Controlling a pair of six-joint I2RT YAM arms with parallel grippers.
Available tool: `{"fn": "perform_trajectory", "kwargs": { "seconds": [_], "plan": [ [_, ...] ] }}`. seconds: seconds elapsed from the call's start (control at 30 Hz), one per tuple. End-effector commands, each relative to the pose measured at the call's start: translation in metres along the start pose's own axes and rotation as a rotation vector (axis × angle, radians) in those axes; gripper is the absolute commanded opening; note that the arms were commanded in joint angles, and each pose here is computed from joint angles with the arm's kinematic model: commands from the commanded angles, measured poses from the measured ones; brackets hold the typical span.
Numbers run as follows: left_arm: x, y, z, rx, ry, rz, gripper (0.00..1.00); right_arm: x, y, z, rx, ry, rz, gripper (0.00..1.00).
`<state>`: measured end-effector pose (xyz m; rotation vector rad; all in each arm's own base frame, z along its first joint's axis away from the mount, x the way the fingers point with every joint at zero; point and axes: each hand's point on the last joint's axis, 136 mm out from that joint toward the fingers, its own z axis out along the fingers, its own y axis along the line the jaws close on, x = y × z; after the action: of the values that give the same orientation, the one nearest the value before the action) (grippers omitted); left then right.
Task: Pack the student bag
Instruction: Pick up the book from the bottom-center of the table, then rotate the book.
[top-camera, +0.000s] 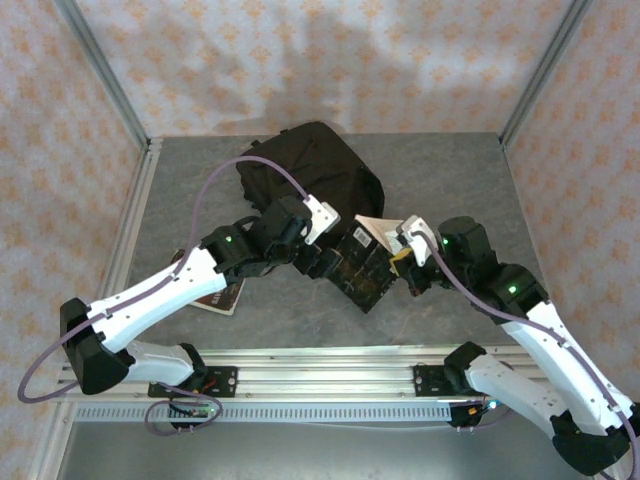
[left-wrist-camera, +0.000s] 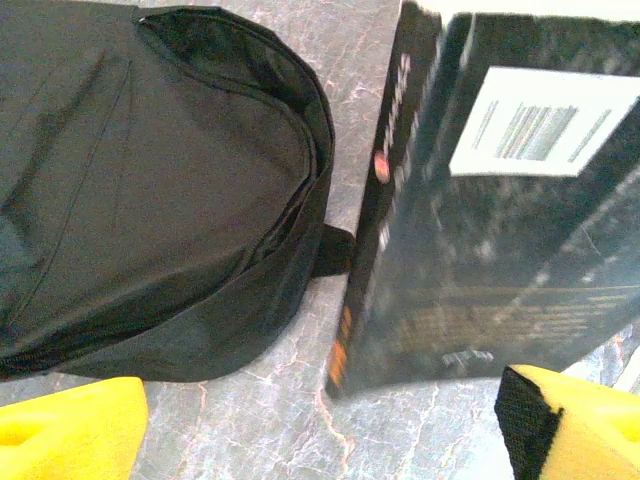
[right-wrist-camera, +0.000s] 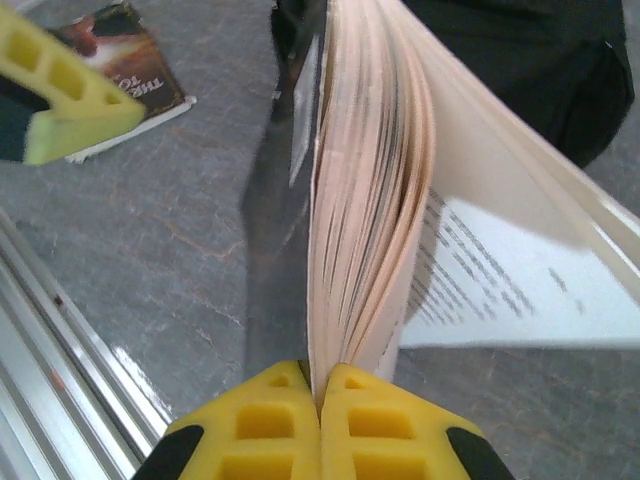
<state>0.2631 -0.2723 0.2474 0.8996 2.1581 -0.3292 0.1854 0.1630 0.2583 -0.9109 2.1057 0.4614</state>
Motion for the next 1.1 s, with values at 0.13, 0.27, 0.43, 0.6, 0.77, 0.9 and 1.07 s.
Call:
{"fn": "perform_trajectory", "kwargs": {
  "seconds": [0.13, 0.27, 0.43, 0.6, 0.77, 0.9, 1.07],
  "plan": [
    [-0.015, -0.022, -0.009, 0.106, -0.184, 0.268, 0.97, -0.030, 0.015, -0.024, -0.046, -0.095, -0.240, 0.00],
    [-0.019, -0.042, -0.015, 0.221, -0.201, 0.338, 0.90, -0.039, 0.018, -0.032, -0.053, -0.138, -0.282, 0.00],
    [-0.016, -0.069, -0.009, 0.380, -0.197, 0.358, 0.74, -0.047, 0.020, -0.034, -0.046, -0.199, -0.320, 0.00],
    [-0.022, -0.077, -0.004, 0.426, -0.227, 0.354, 0.61, -0.050, 0.021, -0.034, -0.043, -0.238, -0.341, 0.00],
    [-0.023, -0.084, 0.000, 0.468, -0.236, 0.353, 0.60, -0.049, 0.027, -0.039, -0.057, -0.284, -0.375, 0.00],
    [-0.019, -0.090, 0.000, 0.508, -0.245, 0.354, 0.62, -0.047, 0.028, -0.041, -0.050, -0.305, -0.393, 0.00],
    [-0.025, -0.092, -0.007, 0.569, -0.273, 0.326, 0.28, -0.044, 0.019, -0.035, -0.007, -0.287, -0.365, 0.00]
  ]
}}
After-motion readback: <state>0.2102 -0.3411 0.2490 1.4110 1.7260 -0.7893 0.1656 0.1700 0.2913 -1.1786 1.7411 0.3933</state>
